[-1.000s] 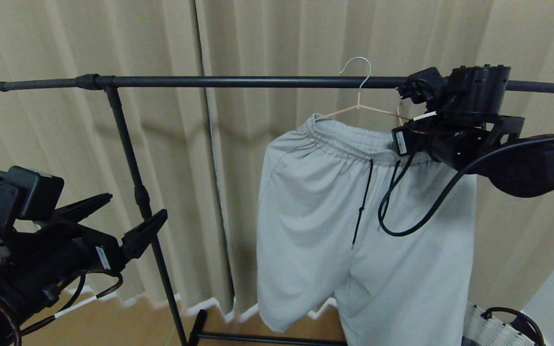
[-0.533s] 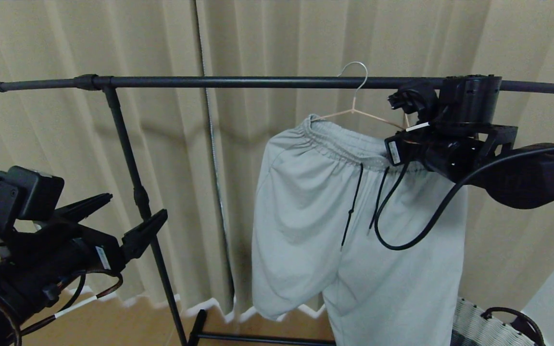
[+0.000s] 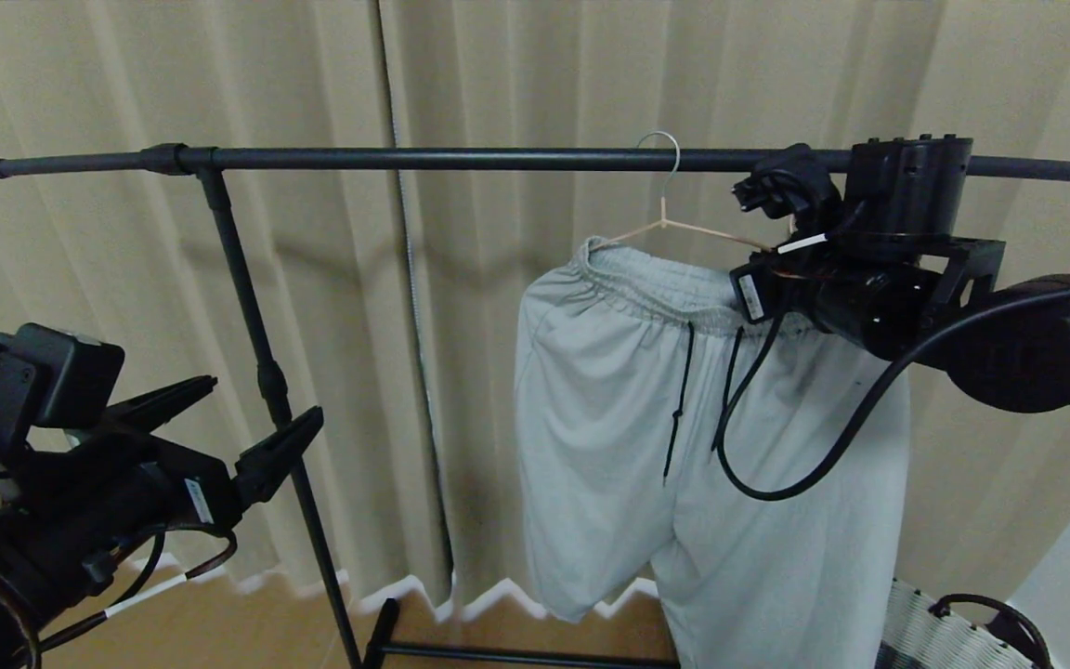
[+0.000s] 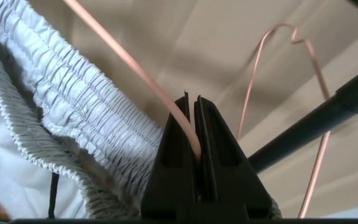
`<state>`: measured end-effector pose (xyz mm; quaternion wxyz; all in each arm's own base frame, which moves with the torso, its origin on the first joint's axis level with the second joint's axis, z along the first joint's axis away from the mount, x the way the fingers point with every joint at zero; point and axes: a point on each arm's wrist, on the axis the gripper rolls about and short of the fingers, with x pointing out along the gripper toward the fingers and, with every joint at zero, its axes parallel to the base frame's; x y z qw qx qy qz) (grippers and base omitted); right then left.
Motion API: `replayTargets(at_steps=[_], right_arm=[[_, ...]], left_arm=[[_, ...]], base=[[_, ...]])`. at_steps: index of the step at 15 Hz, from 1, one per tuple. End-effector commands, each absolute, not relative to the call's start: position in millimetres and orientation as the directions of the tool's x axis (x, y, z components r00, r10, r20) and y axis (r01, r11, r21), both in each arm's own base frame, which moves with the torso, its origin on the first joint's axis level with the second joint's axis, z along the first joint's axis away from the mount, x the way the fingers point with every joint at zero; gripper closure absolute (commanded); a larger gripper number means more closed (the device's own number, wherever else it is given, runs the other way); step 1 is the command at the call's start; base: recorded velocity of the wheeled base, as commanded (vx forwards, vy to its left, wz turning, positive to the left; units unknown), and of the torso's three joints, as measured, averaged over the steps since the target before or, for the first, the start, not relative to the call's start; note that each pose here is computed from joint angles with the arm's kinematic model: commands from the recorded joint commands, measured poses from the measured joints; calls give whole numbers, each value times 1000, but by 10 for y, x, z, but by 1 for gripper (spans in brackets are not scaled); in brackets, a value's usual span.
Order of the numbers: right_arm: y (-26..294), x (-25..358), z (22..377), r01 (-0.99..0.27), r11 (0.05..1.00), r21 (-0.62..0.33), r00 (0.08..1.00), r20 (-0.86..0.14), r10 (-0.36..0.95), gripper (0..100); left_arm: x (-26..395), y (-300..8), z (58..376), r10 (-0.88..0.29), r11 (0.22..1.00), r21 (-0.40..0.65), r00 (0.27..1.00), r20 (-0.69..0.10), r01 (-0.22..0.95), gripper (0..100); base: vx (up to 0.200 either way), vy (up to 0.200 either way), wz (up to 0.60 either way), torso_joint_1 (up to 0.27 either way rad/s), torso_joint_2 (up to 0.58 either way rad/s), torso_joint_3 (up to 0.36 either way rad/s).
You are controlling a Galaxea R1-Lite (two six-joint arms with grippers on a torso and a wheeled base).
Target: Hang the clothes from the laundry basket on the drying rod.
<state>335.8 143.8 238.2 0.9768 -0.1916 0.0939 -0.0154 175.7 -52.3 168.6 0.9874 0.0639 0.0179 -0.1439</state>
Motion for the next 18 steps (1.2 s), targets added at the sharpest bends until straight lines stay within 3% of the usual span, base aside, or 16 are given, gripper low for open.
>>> replayTargets(at_steps=[1, 5, 6, 11, 13, 18], right_arm=[[1477, 3319, 2349, -23, 924, -383, 981, -188, -53, 100], [1484, 3309, 2340, -29, 923, -384, 980, -192, -49, 100], [1477, 3293, 2325, -31, 922, -386, 979, -196, -49, 0], [1433, 3194, 2334, -35, 936, -349, 983, -182, -31, 0], [1440, 3186, 2336, -57, 956, -286, 993, -117, 24, 0], [1417, 3107, 2333, -106, 960, -261, 994, -63, 93, 0]], left_arm=[[1758, -524, 1683, -281, 951, 121, 958, -55, 286, 0], [1754, -522, 1682, -281, 950, 122, 958, -55, 286, 0], [1754, -522, 1682, -281, 950, 122, 958, -55, 286, 0], [1758, -517, 1686, -278, 951, 122, 959, -54, 283, 0], [1765, -514, 1697, -275, 953, 121, 960, -49, 279, 0], [1761, -509, 1696, -272, 954, 120, 961, -49, 276, 0]], base=[[0, 0, 0, 0, 0, 0], [0, 0, 0, 0, 0, 0], [0, 0, 0, 0, 0, 0], [0, 0, 0, 0, 0, 0], [0, 0, 0, 0, 0, 0], [0, 0, 0, 0, 0, 0]])
